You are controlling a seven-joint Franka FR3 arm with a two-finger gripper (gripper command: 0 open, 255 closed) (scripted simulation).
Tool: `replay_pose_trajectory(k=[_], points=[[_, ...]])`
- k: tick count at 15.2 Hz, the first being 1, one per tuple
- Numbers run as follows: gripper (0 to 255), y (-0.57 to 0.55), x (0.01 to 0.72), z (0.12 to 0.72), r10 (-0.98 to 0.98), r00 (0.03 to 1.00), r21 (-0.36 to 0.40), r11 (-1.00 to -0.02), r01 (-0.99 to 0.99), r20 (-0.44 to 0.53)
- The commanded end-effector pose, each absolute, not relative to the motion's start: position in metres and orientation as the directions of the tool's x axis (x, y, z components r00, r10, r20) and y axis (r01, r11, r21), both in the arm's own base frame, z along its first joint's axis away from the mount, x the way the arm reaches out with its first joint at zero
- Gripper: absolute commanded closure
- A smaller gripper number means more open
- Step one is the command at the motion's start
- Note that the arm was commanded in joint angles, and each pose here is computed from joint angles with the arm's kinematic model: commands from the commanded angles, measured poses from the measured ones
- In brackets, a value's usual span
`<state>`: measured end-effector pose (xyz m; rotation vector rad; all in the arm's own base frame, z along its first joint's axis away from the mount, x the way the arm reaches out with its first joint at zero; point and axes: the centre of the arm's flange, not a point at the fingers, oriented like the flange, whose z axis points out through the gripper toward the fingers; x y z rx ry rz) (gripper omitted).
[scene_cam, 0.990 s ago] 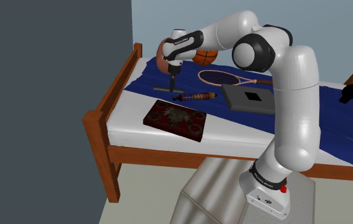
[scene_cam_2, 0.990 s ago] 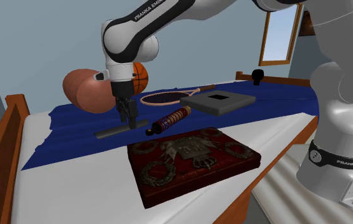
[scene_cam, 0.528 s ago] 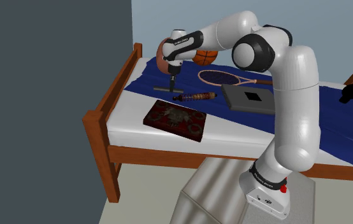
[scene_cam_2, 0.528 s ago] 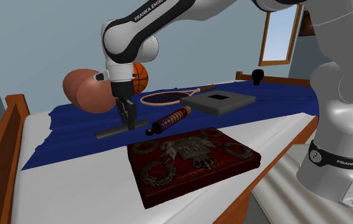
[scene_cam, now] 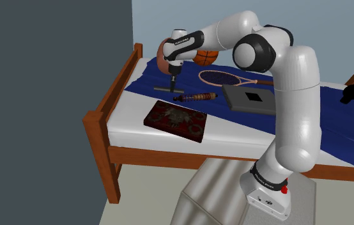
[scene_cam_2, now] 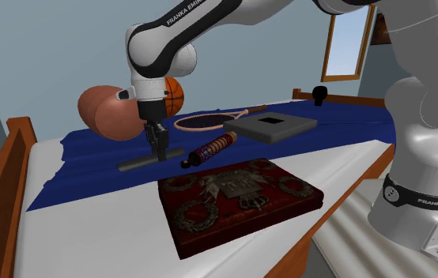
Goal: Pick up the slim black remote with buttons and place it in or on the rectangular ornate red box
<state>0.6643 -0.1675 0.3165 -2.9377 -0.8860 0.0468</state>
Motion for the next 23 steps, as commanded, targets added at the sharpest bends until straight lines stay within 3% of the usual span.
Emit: replay_pose_trajectory(k=[1,23], points=[[255,-0.167,0.664,0.315,0.554,0.833,-0.081,-0.83,0.551,-0.01],[255,-0.167,0.664,0.431,0.554,0.833,-0.081,-0.83,0.551,-0.01]])
